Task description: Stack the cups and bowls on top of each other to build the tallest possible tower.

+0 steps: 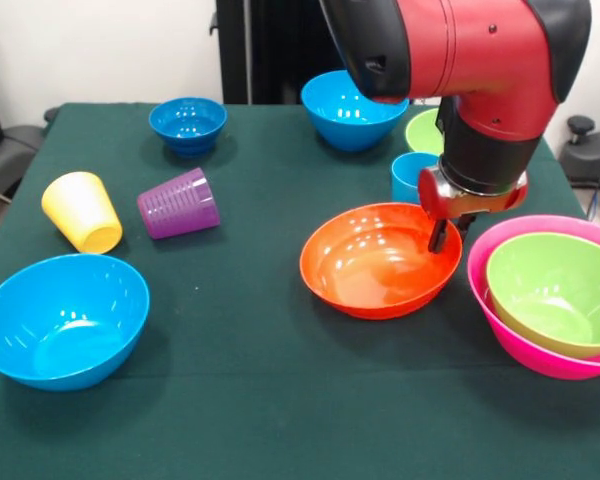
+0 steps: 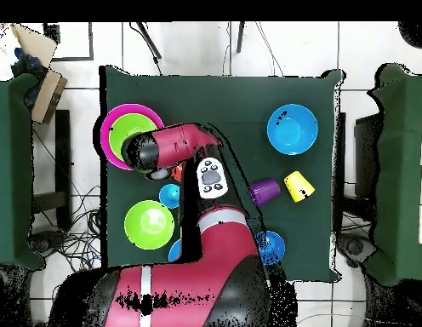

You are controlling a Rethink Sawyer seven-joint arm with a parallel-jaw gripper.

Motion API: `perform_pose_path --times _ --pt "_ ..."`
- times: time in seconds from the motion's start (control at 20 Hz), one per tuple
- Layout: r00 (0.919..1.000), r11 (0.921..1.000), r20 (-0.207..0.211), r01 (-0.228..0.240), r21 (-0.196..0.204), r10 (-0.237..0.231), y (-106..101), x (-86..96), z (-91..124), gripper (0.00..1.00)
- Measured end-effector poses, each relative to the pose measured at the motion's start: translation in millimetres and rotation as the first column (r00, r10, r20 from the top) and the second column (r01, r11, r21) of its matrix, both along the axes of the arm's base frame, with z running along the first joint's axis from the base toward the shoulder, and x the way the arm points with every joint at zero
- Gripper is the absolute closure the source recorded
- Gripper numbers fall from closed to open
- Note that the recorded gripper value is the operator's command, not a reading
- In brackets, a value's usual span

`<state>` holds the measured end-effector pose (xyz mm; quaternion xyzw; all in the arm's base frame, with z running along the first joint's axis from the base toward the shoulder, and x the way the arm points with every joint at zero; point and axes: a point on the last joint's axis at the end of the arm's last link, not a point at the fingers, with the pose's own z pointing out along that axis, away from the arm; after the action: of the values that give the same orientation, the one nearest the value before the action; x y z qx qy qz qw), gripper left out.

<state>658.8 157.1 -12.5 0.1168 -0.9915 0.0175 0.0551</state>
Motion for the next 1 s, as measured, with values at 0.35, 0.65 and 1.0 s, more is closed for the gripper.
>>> perform_pose_path --times 0.35,0.65,1.0 --pt "0.9997 1.0 0.025 0.003 -0.002 -0.003 -1.2 8.6 14.9 1.0" --pt "0.9995 1.0 0.031 0.005 -0.005 -0.005 -1.8 12.1 23.4 1.0" --pt "0.9998 0.9999 0.019 0.01 -0.003 -0.01 -1.4 11.3 24.5 1.0"
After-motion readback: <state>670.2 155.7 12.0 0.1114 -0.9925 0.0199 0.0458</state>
